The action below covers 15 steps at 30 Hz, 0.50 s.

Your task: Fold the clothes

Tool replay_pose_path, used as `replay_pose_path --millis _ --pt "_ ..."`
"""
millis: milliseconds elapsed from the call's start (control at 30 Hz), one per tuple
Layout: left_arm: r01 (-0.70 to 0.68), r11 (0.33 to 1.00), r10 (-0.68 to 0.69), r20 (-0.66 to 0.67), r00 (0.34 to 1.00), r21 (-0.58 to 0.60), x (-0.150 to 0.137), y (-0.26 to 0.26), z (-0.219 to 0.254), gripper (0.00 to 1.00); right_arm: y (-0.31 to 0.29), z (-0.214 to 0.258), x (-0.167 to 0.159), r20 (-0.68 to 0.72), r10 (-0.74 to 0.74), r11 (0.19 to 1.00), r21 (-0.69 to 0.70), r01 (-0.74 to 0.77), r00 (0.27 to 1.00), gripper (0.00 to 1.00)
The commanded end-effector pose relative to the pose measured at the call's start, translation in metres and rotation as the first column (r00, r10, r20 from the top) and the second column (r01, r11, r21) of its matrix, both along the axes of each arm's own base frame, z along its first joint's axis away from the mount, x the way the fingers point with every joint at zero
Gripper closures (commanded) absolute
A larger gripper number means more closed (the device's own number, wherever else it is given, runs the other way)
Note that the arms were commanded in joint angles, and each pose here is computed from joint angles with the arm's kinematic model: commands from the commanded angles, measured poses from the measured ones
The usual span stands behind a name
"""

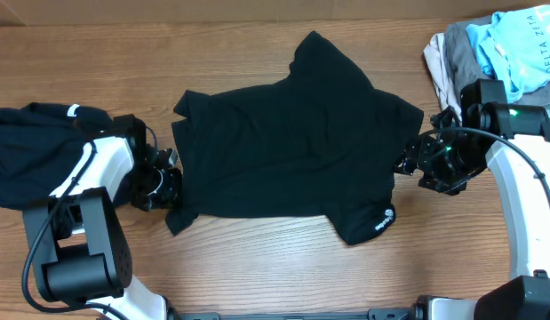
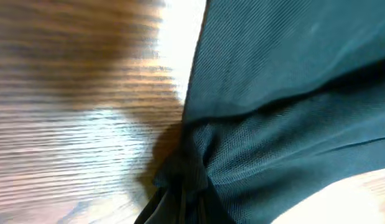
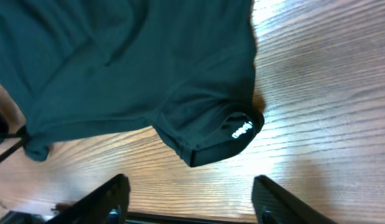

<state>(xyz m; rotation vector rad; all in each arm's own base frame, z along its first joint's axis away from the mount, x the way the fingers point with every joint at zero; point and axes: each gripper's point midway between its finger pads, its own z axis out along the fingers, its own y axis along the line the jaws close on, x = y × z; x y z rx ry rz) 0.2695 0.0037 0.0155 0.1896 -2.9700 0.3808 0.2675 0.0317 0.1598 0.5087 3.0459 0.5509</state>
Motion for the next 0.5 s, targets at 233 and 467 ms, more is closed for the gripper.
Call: replay_pose_path --millis 233,467 --pt "-0.054 0.997 0.033 0.313 0.949 0.058 0.039 0.010 0.092 0.96 -0.018 -0.025 -0.006 -0.029 -0.056 0.993 -0.107 0.052 0.998 0.34" --pt "-0.079 0.996 0.056 0.344 0.937 0.052 0.040 0.009 0.103 0.96 0.001 -0.079 -0.031 -0.105 -0.055 0.998 -0.004 0.055 0.993 0.34"
